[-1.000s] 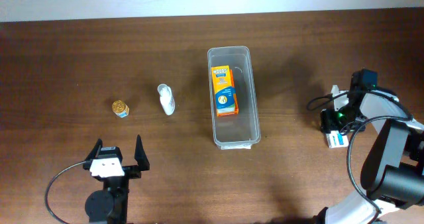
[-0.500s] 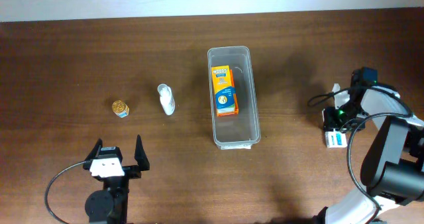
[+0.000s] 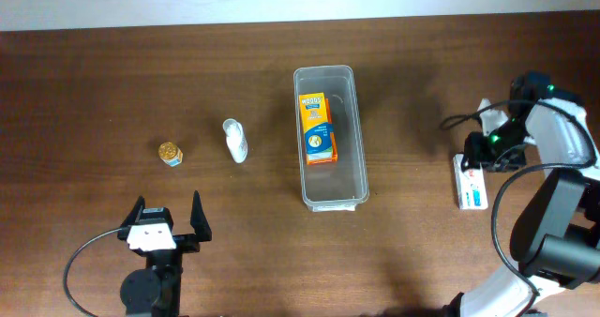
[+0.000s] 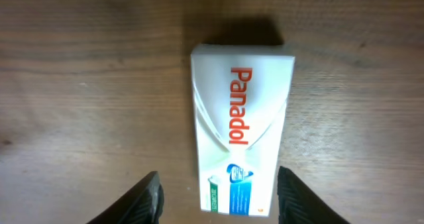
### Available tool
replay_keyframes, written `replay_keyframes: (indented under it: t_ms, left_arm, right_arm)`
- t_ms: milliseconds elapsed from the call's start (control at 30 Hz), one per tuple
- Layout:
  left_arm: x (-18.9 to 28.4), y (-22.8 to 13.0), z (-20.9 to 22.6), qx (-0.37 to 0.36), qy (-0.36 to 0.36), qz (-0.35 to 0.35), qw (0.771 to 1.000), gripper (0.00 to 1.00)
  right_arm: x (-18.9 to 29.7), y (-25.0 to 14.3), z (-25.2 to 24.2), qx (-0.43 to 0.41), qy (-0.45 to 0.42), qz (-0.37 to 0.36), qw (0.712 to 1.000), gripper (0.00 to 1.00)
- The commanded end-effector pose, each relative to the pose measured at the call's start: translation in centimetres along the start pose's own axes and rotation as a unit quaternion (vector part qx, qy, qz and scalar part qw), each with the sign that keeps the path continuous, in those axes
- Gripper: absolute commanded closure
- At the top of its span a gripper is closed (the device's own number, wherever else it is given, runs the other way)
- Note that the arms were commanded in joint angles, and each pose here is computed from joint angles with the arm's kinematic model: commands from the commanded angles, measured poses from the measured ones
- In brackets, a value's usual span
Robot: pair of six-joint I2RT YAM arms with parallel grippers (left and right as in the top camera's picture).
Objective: Pack container
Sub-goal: 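Lower the right gripper around the Panadol box and close on it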
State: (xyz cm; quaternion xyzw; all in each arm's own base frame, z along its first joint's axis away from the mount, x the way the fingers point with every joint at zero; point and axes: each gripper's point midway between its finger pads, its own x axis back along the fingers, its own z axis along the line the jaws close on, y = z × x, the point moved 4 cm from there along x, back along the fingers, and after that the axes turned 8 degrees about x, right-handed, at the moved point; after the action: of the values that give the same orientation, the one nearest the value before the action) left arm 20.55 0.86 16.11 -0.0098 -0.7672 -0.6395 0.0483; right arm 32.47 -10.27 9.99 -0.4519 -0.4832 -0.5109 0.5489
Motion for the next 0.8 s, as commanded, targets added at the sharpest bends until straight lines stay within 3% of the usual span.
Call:
replay_keyframes:
  t_ms: [0, 767]
  left_arm:
    - [0.0, -0.1, 0.0, -0.008, -0.002, 0.000, 1.000, 0.01]
    - [0.0, -0.1, 0.0, -0.008, -0.002, 0.000, 1.000, 0.01]
  right_arm:
    - [0.9, 0.9, 0.0, -0.005, 0.008, -0.017, 1.000, 0.47]
    - [-3.9, -1.3, -1.0, -0.007, -0.031, 0.014, 0.999, 0.37]
